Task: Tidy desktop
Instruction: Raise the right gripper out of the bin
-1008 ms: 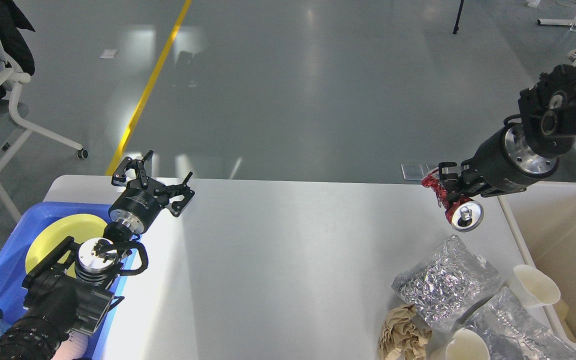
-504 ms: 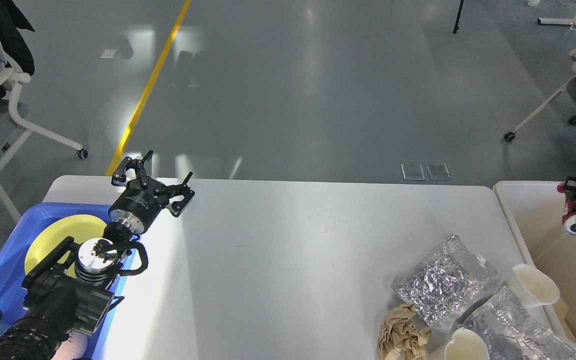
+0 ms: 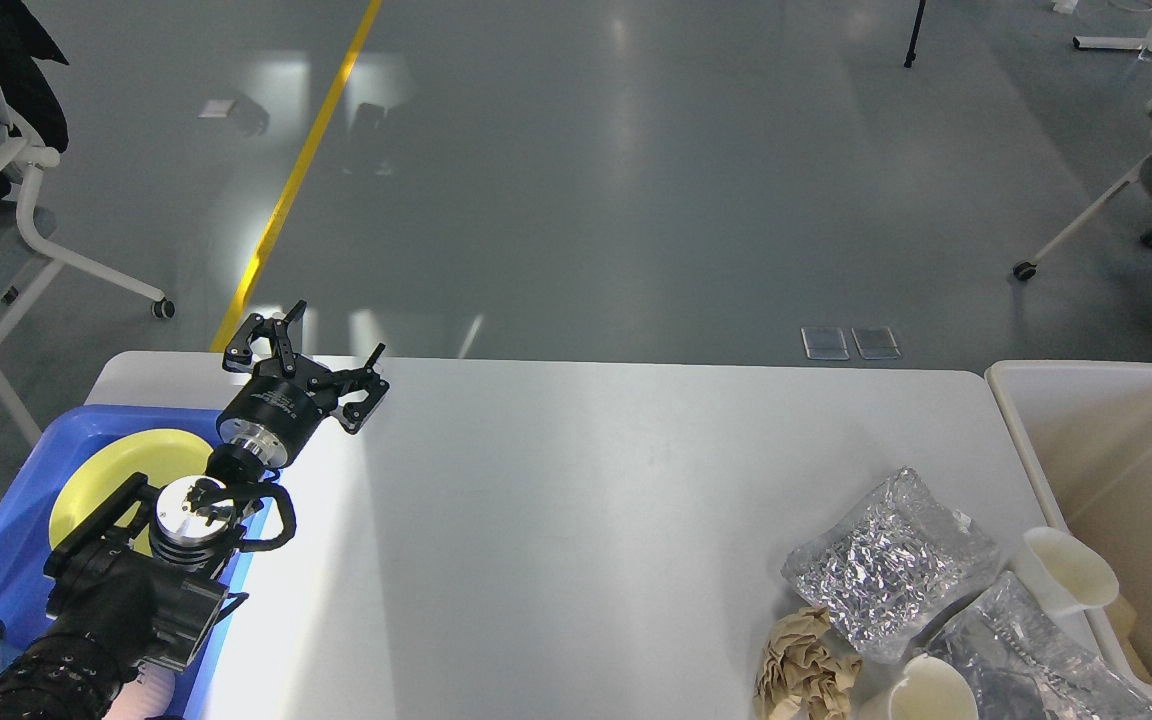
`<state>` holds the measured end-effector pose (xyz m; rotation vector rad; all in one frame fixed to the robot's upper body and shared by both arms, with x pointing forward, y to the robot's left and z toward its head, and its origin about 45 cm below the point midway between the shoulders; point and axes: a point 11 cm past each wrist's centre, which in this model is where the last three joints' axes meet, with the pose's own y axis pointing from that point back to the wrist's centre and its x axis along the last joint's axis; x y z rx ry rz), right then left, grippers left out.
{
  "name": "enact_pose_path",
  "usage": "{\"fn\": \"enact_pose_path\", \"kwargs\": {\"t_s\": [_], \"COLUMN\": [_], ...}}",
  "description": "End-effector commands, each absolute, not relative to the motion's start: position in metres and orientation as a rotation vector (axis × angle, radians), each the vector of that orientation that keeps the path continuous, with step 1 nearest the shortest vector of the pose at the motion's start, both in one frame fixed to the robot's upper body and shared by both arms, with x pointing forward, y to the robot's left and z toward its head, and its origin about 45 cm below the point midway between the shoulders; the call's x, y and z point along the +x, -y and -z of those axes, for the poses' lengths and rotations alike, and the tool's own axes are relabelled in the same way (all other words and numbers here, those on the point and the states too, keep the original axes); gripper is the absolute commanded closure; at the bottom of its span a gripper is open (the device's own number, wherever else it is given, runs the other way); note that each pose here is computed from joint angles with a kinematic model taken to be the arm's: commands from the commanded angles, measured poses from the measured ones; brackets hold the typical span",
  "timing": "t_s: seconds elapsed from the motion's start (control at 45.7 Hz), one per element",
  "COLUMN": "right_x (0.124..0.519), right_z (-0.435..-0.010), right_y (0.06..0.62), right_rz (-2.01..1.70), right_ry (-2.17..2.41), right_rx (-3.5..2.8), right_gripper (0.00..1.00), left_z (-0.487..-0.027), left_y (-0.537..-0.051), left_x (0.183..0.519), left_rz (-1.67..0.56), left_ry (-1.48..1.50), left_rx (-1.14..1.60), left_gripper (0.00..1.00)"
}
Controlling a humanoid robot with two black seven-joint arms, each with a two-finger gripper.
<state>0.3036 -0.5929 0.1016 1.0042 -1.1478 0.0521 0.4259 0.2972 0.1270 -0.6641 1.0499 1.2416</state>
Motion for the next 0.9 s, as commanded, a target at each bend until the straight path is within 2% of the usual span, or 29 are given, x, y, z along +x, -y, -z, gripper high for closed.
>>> {"fn": "enact_pose_path", "kwargs": {"t_s": [0.0,0.022,0.044,0.066,0.088,0.46,0.613,0.876], "right_x": [0.299,0.299,0.298,0.298,0.298,0.305,0.355,0.440], "right_z": [-0.092,-0.093,-0.092,-0.093,-0.093,-0.105,-0.143,-0.228], "right_y": [0.588,0.589,0.589,0.589,0.589,0.594,0.579,0.518], "right_rz": [-0.025,-0.027,-0.025,-0.027,-0.026,-0.041,-0.078,-0.050], "right_ry": [1.149,1.144,1.138,1.137,1.139,1.164,1.223,1.177], "right_rx": [1.000,0.994,0.992,0.991,0.990,0.980,1.050,1.367], "right_gripper": [0.75,0.13,0.00,0.09,0.00,0.00,0.00,0.00], "left_z": [-0.127,-0.127,-0.127,-0.127,-0.127,-0.127,-0.127,-0.127], "left_y": [-0.297,-0.297,-0.297,-0.297,-0.297,-0.297,-0.297,-0.297], "left_x": [0.426,0.426,0.426,0.426,0.426,0.426,0.426,0.426], "left_rz": [-1.242,-1.242,-1.242,-1.241,-1.242,-1.242,-1.242,-1.241], "left_ry": [-1.050,-1.050,-1.050,-1.051,-1.049,-1.049,-1.050,-1.051], "left_rx": [-0.664,-0.664,-0.664,-0.665,-0.663,-0.663,-0.664,-0.665], "left_gripper": [0.03,0.03,0.03,0.03,0.03,0.03,0.03,0.03]}}
